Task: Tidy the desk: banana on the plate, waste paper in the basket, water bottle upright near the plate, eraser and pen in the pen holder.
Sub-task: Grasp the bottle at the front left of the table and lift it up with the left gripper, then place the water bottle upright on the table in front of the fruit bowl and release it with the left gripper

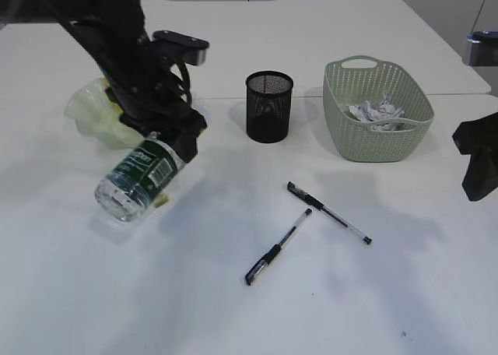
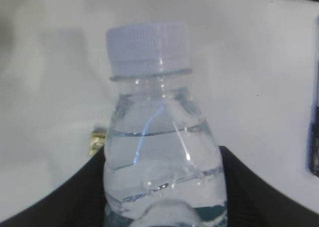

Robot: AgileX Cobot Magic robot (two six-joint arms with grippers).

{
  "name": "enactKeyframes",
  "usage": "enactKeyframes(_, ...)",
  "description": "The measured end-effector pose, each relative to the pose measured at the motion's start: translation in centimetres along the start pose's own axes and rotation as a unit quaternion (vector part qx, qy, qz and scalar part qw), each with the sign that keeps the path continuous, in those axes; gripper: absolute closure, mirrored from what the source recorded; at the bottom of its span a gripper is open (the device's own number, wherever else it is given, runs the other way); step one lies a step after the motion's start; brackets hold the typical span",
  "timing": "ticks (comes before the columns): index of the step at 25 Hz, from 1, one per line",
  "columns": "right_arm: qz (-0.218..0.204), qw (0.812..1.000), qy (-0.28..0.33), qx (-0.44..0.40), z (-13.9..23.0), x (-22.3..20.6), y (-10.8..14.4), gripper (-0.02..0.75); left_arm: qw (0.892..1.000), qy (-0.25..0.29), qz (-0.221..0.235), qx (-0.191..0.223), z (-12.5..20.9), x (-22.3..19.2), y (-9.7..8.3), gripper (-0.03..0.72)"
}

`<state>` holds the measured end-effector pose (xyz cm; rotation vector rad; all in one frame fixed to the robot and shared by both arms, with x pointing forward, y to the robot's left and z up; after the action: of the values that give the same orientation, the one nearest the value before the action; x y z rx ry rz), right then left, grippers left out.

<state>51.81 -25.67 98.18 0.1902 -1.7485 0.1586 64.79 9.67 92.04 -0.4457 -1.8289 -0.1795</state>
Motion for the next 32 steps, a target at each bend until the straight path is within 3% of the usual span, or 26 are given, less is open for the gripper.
enactKeyframes(6,0.000,1.000,-0.001,-0.001,0.0,0.0,0.0,0.351,0.998,-0.040,-0.019,0.044,1.8,2.7,4.2,0.286)
enactKeyframes(11,0.001,1.000,-0.007,-0.005,-0.2,0.0,0.0,0.351,0.992,-0.105,-0.035,0.063,4.7,4.5,5.8,0.286)
enactKeyframes(16,-0.001,1.000,-0.011,-0.007,-0.4,0.0,0.0,0.351,0.985,-0.149,-0.044,0.068,8.3,4.0,6.1,0.287)
enactKeyframes(20,-0.003,1.000,-0.011,-0.008,-0.4,0.0,0.1,0.351,0.974,-0.208,-0.050,0.072,10.1,4.1,6.3,0.288)
enactKeyframes(23,-0.005,1.000,-0.011,-0.009,-0.4,0.0,0.2,0.351,0.963,-0.254,-0.054,0.073,10.3,4.9,6.4,0.288)
enactKeyframes(32,-0.005,1.000,-0.013,-0.009,-0.5,0.0,0.2,0.351,0.941,-0.324,-0.057,0.078,8.5,6.2,6.7,0.292)
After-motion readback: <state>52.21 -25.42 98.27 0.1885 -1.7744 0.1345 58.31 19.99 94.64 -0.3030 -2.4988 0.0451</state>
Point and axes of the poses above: a point on each arm's last joint axis where the gripper is mounted, x pointing back along that axis away from the gripper, y along the wrist's bending axis when the last joint is at zero, z = x × y, the point moved 8 cm from there along -x, pointing out along that axis toward the gripper, and after that the axes turned 9 degrees about x, right-handed, at the moved point
